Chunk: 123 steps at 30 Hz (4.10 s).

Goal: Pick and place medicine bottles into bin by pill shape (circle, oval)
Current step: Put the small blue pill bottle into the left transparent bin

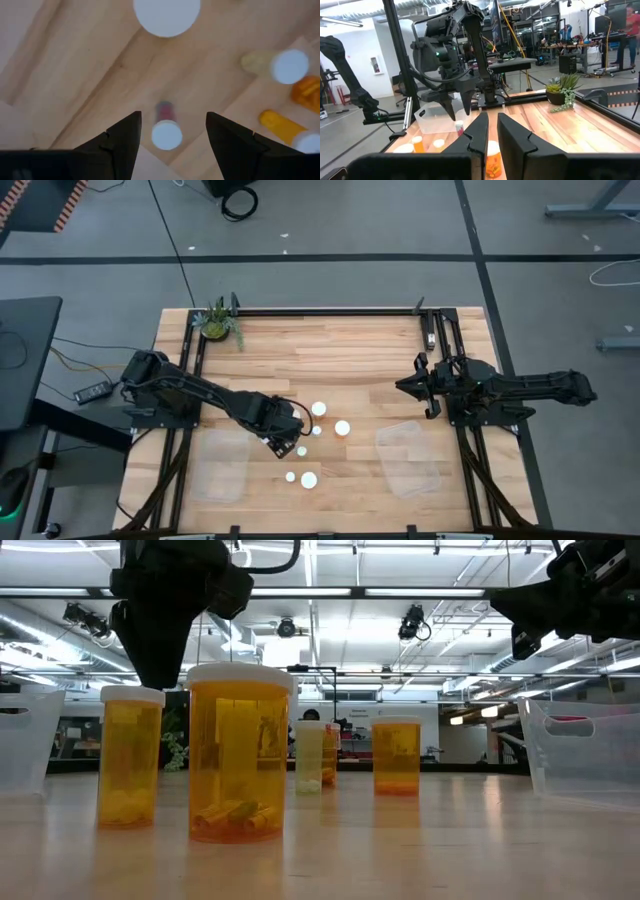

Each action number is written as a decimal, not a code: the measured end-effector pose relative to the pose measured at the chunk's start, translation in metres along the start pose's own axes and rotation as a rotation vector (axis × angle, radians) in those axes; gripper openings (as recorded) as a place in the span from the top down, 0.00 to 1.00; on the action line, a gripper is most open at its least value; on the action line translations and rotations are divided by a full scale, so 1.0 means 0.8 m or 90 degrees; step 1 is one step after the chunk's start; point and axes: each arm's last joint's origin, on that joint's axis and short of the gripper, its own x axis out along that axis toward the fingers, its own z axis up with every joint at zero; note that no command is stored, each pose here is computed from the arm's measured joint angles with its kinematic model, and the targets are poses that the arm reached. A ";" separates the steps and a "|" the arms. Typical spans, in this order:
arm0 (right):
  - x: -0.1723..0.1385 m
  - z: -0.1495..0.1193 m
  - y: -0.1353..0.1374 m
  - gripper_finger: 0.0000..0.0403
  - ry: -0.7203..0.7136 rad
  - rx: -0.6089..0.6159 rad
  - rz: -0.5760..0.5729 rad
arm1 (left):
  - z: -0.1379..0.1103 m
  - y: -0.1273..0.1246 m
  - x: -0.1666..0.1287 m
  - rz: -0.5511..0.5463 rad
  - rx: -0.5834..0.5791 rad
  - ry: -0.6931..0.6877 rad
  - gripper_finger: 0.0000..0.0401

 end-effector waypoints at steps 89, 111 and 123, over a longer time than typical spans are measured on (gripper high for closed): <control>0.000 -0.004 -0.001 0.88 0.021 0.003 -0.003 | -0.056 -0.041 0.014 -0.163 -0.134 0.209 0.71; 0.000 -0.004 -0.001 0.88 0.021 0.003 -0.003 | -0.123 -0.046 -0.018 -0.122 -0.213 0.261 0.72; 0.000 -0.004 -0.001 0.88 0.021 0.002 -0.003 | -0.161 -0.032 -0.022 0.009 -0.250 0.196 0.71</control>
